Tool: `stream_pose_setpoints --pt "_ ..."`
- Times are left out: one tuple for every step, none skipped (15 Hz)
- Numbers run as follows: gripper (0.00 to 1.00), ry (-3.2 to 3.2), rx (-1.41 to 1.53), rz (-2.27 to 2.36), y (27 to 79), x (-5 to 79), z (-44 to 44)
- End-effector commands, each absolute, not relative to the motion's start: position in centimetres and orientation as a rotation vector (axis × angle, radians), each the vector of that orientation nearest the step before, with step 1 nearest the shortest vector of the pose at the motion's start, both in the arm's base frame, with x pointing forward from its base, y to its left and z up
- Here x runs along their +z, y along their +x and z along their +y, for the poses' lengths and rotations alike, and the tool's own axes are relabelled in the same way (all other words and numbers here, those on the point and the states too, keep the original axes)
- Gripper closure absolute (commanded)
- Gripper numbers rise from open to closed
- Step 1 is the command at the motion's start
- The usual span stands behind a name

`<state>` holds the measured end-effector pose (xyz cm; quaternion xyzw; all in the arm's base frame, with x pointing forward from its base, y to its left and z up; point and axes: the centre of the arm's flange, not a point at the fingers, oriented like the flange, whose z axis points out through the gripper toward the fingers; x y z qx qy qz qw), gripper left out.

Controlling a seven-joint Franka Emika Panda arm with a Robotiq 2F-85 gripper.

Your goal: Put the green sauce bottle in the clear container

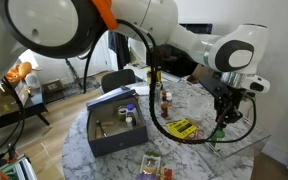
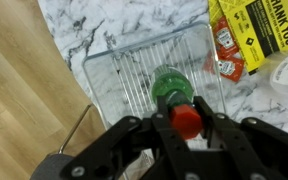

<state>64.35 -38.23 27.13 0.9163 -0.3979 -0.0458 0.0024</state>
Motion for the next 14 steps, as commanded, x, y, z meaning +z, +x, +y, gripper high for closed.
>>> stream_pose_setpoints --pt "0.92 2.893 -0.186 -1.234 64.2 26.1 -37.6" --pt "0.92 2.895 -0.194 -1.234 64.1 25.9 -37.4" --pt "0.92 2.895 -0.205 -1.234 64.0 25.5 -37.2" --pt "0.92 2.894 -0.218 -1.238 63.9 25.1 -37.1" --pt "0.52 2.895 -0.231 -1.244 63.8 24.8 -37.0" --pt "0.43 2.890 -0.243 -1.247 63.6 24.6 -37.0" --pt "0.36 2.890 -0.248 -1.249 63.5 24.5 -37.0" --pt "0.29 2.885 -0.232 -1.259 63.5 25.3 -37.3" --pt "0.21 2.882 -0.191 -1.268 63.6 26.9 -37.6" --pt "0.14 2.878 -0.110 -1.268 63.4 30.5 -38.0" --pt "0.07 2.876 -0.020 -1.261 63.1 33.6 -38.1" --pt "0.01 2.853 0.059 -1.233 62.9 35.5 -38.0" --pt "0.00 2.815 0.146 -1.191 62.3 38.0 -37.8" --pt "0.00 2.810 0.246 -1.148 61.7 40.8 -37.8"
